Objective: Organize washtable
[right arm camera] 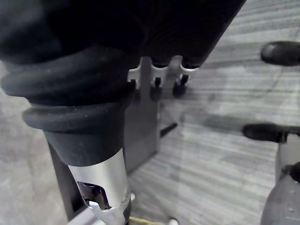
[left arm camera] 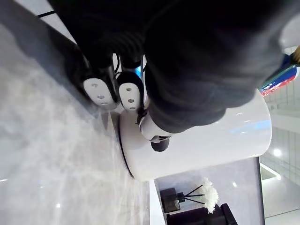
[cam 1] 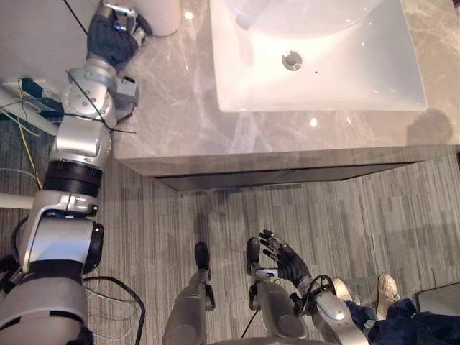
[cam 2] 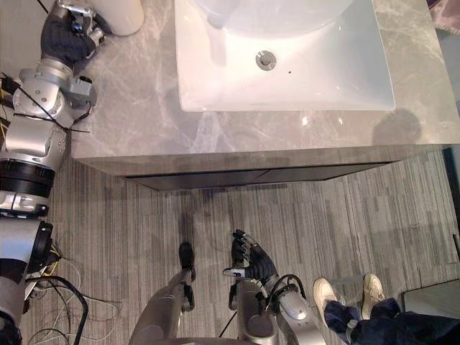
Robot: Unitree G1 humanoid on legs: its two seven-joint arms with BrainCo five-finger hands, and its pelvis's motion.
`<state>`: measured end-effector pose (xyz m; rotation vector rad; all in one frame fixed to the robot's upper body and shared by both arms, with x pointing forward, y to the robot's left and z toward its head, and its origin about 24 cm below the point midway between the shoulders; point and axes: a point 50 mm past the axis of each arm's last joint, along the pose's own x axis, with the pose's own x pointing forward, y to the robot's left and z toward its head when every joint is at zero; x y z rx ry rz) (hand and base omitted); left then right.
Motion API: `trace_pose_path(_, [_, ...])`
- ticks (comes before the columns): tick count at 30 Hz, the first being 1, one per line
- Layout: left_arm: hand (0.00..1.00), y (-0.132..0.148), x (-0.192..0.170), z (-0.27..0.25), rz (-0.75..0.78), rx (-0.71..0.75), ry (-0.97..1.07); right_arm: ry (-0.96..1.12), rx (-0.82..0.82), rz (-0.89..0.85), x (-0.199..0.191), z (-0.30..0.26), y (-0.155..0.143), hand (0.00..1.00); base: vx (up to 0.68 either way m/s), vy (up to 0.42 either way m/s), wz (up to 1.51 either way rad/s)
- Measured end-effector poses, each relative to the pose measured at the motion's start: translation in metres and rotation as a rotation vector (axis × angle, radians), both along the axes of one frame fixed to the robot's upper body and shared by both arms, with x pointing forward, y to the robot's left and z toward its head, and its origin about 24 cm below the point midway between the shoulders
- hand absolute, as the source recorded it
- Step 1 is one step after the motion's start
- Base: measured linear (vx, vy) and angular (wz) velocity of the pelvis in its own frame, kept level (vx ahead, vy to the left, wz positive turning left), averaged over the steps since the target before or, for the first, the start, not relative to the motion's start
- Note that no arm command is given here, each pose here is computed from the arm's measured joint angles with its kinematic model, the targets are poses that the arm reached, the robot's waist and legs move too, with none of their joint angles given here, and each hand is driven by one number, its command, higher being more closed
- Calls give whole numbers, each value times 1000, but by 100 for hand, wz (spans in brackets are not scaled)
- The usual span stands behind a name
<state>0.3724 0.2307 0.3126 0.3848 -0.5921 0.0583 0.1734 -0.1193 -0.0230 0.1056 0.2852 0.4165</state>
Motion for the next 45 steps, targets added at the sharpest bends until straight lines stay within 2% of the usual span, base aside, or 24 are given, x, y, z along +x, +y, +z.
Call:
trace_pose_path(9, [100, 12, 2, 29, 76, 0, -30, -10, 34, -15, 1, 2, 2, 0, -14, -6, -2])
trace_pose_path(19, [100, 5, -1, 66, 92, -4, -102, -9, 39, -17, 1, 2, 3, 0, 0, -1, 0])
trace_pose_path(33, [100, 18, -4, 83, 148, -20, -106, -6, 38, -32, 1, 1, 2, 0, -5, -5, -3])
trace_pose_path(41, [100, 19, 0, 15, 107, 48, 10, 12, 37, -15, -1, -2, 6, 0, -7, -2, 2])
trace_pose_path(45, [100, 4, 6, -26, 29, 29, 97, 57, 23, -12, -4, -11, 5, 0, -1, 4, 15])
